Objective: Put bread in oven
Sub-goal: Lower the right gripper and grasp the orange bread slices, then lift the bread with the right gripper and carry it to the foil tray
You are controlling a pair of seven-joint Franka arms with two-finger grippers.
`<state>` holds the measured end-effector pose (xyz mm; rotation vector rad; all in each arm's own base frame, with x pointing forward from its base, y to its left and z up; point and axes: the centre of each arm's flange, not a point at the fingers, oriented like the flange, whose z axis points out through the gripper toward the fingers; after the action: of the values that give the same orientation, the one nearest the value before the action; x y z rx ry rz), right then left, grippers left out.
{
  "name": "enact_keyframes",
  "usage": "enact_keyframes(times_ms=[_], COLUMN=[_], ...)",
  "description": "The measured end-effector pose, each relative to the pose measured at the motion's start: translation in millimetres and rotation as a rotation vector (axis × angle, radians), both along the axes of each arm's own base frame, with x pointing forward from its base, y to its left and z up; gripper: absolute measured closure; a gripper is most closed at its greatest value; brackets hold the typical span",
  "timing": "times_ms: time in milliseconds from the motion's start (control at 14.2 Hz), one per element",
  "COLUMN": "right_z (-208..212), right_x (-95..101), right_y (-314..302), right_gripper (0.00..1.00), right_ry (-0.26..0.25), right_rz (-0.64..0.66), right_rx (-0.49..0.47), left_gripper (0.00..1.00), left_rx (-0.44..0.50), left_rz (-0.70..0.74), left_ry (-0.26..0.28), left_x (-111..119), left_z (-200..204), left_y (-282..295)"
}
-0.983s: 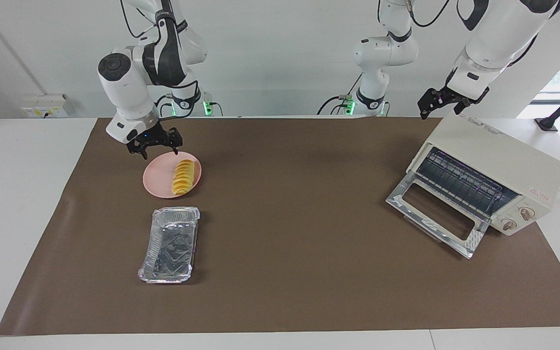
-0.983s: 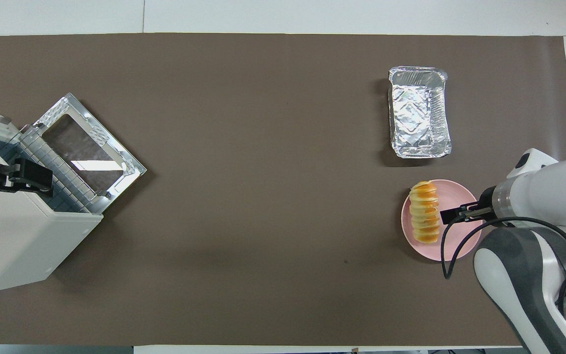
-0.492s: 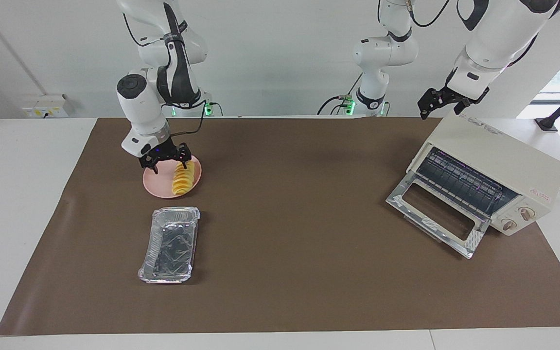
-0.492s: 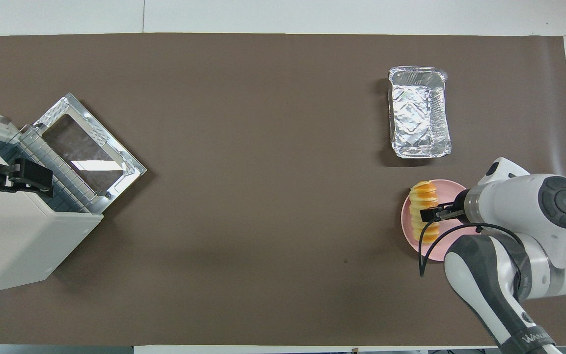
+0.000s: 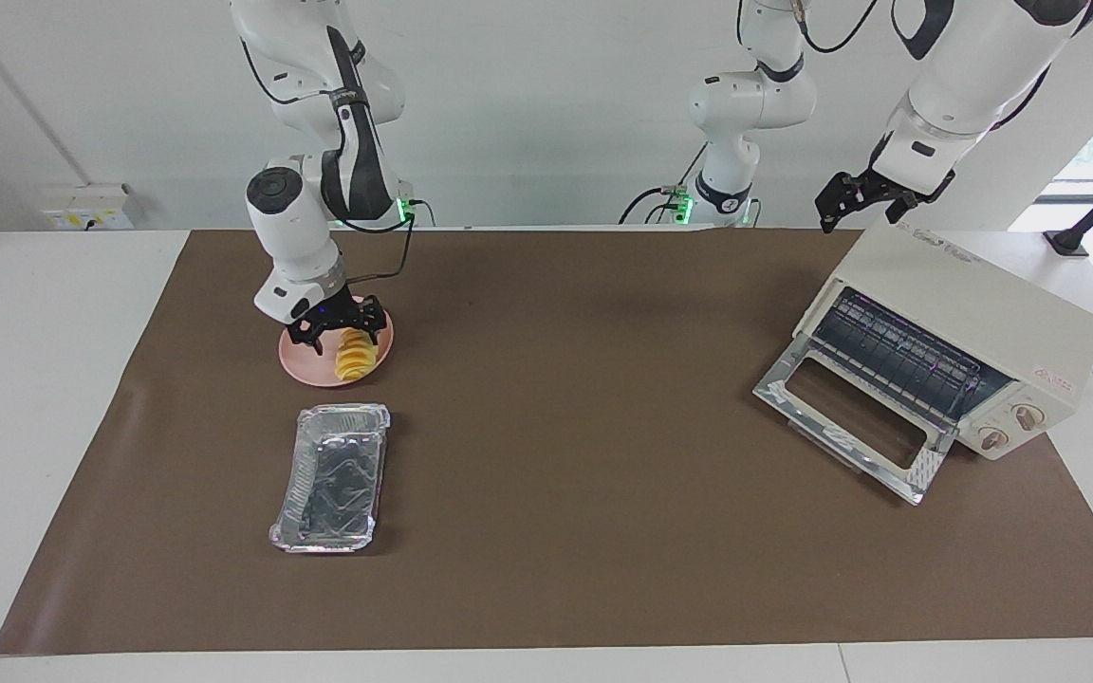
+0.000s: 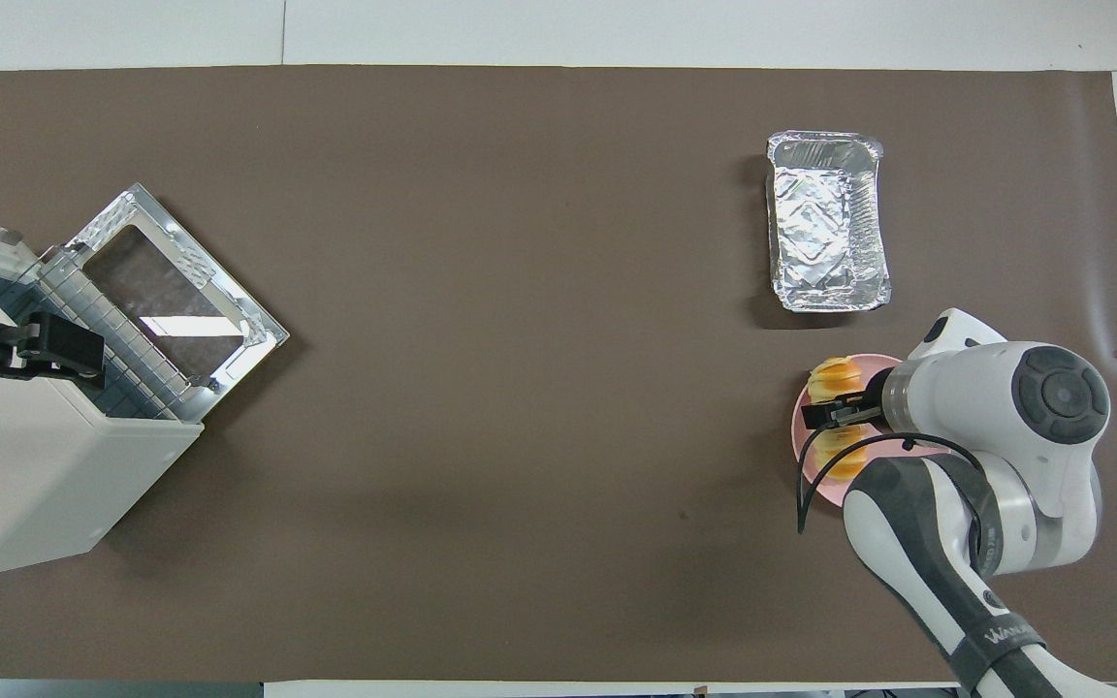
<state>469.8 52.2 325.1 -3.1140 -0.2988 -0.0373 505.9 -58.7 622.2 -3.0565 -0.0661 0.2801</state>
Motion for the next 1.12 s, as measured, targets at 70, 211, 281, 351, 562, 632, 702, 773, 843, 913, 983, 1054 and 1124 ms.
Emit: enact_keyframes(times_ms=[70,211,281,351,562,632,702,773,843,913,983,1054,1124], right_z=[-1.0,-5.3,-9.4,-13.6,-17.8,-17.6,-17.3,-17.1,-16.9,-16.8,-16.7,-15.9,-14.1], right_x=[-0.8,-3.4,-5.6,-8.2,-10.7,-10.6,-10.3,-10.1,-10.0,-9.9,-9.7,-9.2,-7.9], right_y=[2.3,2.9,2.6,2.2,1.9,1.9,1.9,2.0,2.0,2.0,2.0,2.1,2.3], right_gripper=[0.0,0.0,0.0,0.0,0.3,0.42,0.52,0.6,0.69,0.76,0.8,0.84,0.88], right_ry=[0.002,0.0,-0.006,-0.008,-0.011,-0.012,-0.012,-0.013,-0.013,-0.013,-0.014,-0.013,-0.009], right_rz=[0.002,0.004,0.004,0.003,-0.007,-0.015,-0.021,-0.023,-0.023,-0.023,-0.023,-0.023,-0.023], right_rx=[0.0,0.0,0.0,0.0,0.001,0.001,0.001,0.001,0.002,0.002,0.002,0.002,0.001], left_gripper=[0.0,0.0,0.0,0.0,0.0,0.0,0.0,0.0,0.0,0.0,0.0,0.0,0.0], left_rx=[0.0,0.0,0.0,0.0,0.0,0.0,0.0,0.0,0.0,0.0,0.0,0.0,0.0], left_rz=[0.0,0.0,0.0,0.0,0.0,0.0,0.0,0.0,0.0,0.0,0.0,0.0,0.0], left_ry=[0.0,0.0,0.0,0.0,0.0,0.0,0.0,0.0,0.0,0.0,0.0,0.0,0.0], left_x=[0.0,0.0,0.0,0.0,0.0,0.0,0.0,0.0,0.0,0.0,0.0,0.0,0.0], left_z=[0.0,0.0,0.0,0.0,0.0,0.0,0.0,0.0,0.0,0.0,0.0,0.0,0.0], left_y=[0.0,0.0,0.0,0.0,0.0,0.0,0.0,0.0,0.0,0.0,0.0,0.0,0.0])
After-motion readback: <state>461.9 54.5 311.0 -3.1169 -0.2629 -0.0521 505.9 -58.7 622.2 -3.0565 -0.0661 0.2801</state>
